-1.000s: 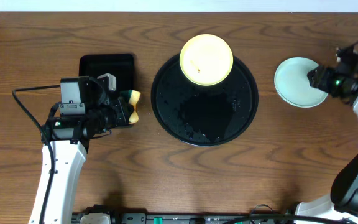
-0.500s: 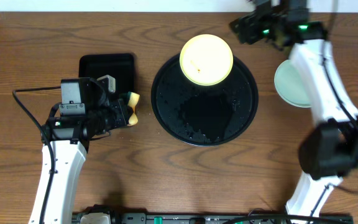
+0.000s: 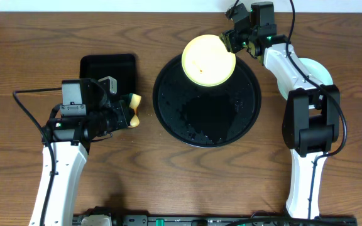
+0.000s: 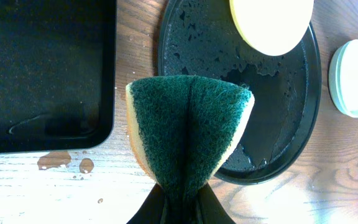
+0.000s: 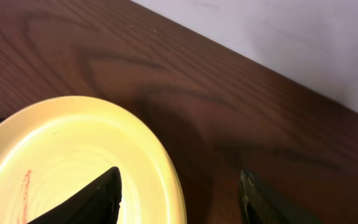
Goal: Clean dirty plates on tray and stack at the side
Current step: 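Reach the right gripper to the yellow plate and grasp its rim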
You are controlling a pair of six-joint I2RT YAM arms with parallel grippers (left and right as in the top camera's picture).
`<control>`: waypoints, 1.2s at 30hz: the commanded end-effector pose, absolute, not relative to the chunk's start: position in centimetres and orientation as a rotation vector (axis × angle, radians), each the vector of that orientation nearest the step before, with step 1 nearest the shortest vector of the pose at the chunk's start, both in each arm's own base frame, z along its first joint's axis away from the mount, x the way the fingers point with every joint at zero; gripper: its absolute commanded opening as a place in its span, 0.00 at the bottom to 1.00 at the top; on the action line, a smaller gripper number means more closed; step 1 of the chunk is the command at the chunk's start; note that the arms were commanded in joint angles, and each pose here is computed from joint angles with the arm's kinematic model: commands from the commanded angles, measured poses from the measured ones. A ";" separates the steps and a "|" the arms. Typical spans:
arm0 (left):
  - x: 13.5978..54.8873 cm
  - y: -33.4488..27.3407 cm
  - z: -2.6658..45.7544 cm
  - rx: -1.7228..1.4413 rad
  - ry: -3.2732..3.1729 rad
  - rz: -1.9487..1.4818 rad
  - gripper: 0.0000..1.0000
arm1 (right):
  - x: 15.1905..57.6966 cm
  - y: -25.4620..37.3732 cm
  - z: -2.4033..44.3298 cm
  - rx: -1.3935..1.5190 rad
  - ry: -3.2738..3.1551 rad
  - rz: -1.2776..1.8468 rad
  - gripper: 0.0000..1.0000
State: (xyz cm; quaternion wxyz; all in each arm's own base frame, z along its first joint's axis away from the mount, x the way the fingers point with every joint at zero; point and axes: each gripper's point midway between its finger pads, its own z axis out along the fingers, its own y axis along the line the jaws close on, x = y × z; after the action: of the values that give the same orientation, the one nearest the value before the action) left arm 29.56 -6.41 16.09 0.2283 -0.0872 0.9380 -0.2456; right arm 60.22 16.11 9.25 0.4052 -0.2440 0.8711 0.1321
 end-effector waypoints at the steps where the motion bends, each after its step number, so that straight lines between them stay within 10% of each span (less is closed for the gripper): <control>1: 29.6 -6.2 16.1 -0.226 2.582 -0.661 0.08 | 59.6 16.5 6.0 -0.645 2.261 0.335 0.56; 20: 29.4 -6.2 16.0 -0.230 2.592 -0.662 0.08 | 57.5 15.4 3.2 -0.636 2.405 0.321 0.34; 29: 29.4 -6.2 16.0 -0.230 2.592 -0.662 0.08 | 57.0 15.2 2.8 -0.630 2.434 0.327 0.07; 36: 29.5 -6.2 16.0 -0.229 2.589 -0.662 0.08 | 57.1 12.9 9.7 -0.387 2.420 0.333 0.01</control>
State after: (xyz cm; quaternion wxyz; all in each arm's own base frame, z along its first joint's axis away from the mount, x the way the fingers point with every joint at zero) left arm 29.35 -6.41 15.97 0.2235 -0.0885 0.9392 -0.2454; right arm 56.75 14.49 3.81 0.2905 -0.1967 0.9272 0.1312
